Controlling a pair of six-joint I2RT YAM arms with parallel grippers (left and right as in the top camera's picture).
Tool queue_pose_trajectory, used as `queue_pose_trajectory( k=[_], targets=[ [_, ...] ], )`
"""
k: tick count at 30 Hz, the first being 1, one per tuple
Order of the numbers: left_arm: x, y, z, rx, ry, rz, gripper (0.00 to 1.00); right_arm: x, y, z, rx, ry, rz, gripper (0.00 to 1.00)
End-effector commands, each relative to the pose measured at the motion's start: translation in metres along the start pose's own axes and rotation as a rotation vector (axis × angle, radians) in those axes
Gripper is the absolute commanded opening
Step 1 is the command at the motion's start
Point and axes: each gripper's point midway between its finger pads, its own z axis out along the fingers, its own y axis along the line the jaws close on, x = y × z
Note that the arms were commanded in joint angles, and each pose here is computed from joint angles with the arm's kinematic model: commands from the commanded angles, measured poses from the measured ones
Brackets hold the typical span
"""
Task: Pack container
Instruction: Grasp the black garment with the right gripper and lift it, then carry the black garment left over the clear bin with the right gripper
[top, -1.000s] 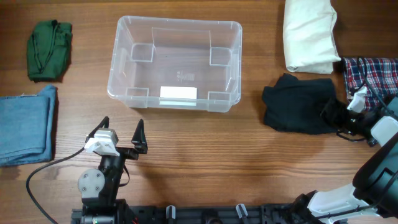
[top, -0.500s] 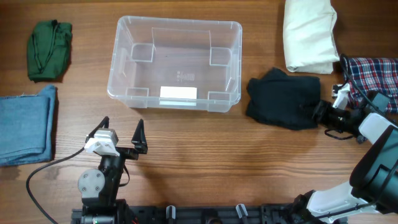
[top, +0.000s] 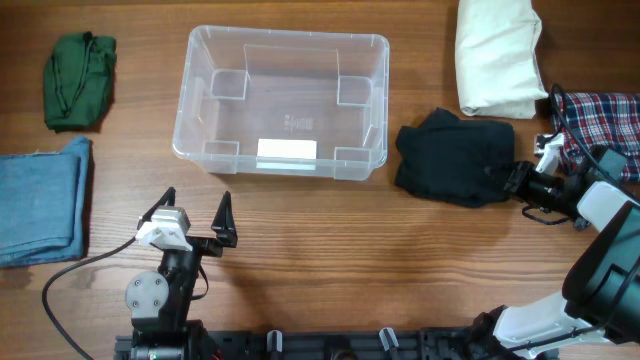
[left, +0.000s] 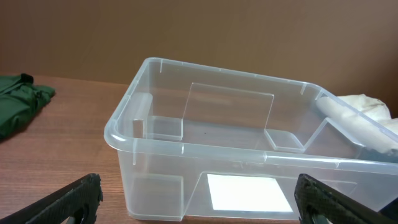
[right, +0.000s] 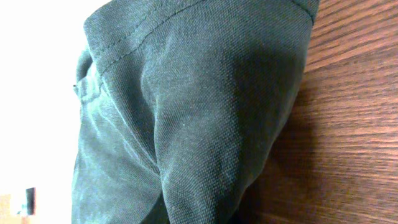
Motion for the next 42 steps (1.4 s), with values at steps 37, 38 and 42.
queue_pose_trajectory(
  k=[37,38,42],
  targets=[
    [0.001,0.002,0.000,-0.008,0.001,-0.009,1.00,-0.114,0.234,-0.113,0.045,-0.263,-0.417,0.04],
    [0.001,0.002,0.000,-0.008,0.001,-0.009,1.00,-0.116,0.238,-0.117,0.045,-0.269,-0.423,0.04],
    [0.001,0.002,0.000,-0.008,0.001,-0.009,1.00,-0.122,0.251,-0.129,0.041,-0.292,-0.442,0.04]
  ],
)
